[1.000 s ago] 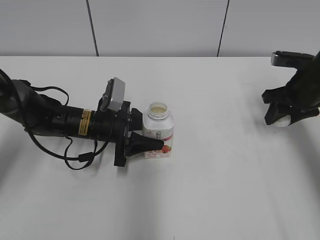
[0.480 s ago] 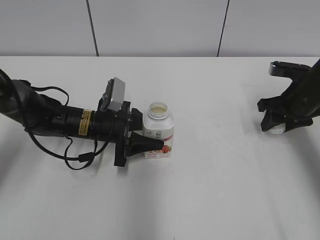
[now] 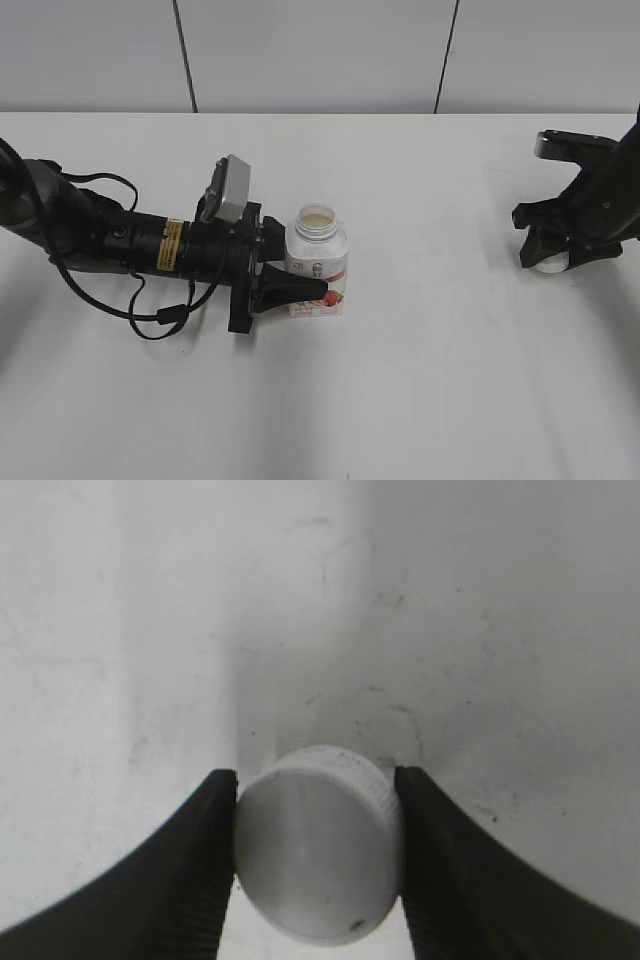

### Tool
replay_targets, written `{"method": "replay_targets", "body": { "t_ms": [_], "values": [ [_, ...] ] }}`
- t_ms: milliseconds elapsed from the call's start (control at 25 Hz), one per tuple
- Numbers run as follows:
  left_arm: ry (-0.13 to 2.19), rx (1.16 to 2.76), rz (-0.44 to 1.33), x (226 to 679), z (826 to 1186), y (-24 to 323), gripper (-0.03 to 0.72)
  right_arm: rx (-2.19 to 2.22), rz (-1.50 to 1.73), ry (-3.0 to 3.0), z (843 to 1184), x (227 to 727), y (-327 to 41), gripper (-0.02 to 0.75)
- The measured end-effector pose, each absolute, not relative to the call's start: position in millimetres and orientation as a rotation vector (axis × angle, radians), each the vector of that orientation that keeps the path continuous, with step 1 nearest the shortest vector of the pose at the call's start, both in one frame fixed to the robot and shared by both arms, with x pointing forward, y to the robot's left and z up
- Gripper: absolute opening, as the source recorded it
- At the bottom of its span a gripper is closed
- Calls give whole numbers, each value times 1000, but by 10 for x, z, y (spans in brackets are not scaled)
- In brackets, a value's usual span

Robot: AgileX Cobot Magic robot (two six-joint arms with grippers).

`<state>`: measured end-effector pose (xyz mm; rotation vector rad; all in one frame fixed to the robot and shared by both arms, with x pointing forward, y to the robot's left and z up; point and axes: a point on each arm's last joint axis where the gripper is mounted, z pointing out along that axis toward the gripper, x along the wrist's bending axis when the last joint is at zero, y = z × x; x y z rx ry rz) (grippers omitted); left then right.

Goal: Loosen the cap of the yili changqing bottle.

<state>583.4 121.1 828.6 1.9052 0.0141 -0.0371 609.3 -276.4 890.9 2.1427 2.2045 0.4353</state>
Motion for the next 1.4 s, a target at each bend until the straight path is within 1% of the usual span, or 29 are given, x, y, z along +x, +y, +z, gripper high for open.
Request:
{"method": "replay_targets", "body": {
  "t_ms": [160,200,240,360,480,720,1120,1240,1400],
  "values": [
    [14,1905,-37,5834,8286,1211,363,2148,435,2201,8909,6093,-2772,380],
    [14,1905,-37,5834,8286,1211,363,2148,435,2201,8909,6093,-2772,391],
    [14,1905,-37,5834,8286,1211,363,2149,433,2202,8909,6091,-2772,409],
    [14,1905,-37,5834,8286,1211,363,2154,431,2202,8905,6089,-2771,506],
    [14,1905,-37,5834,8286,1211,363,2154,430,2203,8905,6088,-2771,546],
    [14,1905,-37,5834,8286,1211,363,2184,436,2186,8923,6081,-2766,556],
    [13,1899,-39,5833,8292,1209,364,2186,540,2146,9271,6063,-2733,556],
    [17,1898,-37,5836,8292,1209,398,2186,547,2141,9291,6064,-2732,556],
    [27,1909,-35,5840,8267,1213,508,2181,554,2137,9316,6061,-2732,556]
  ]
}}
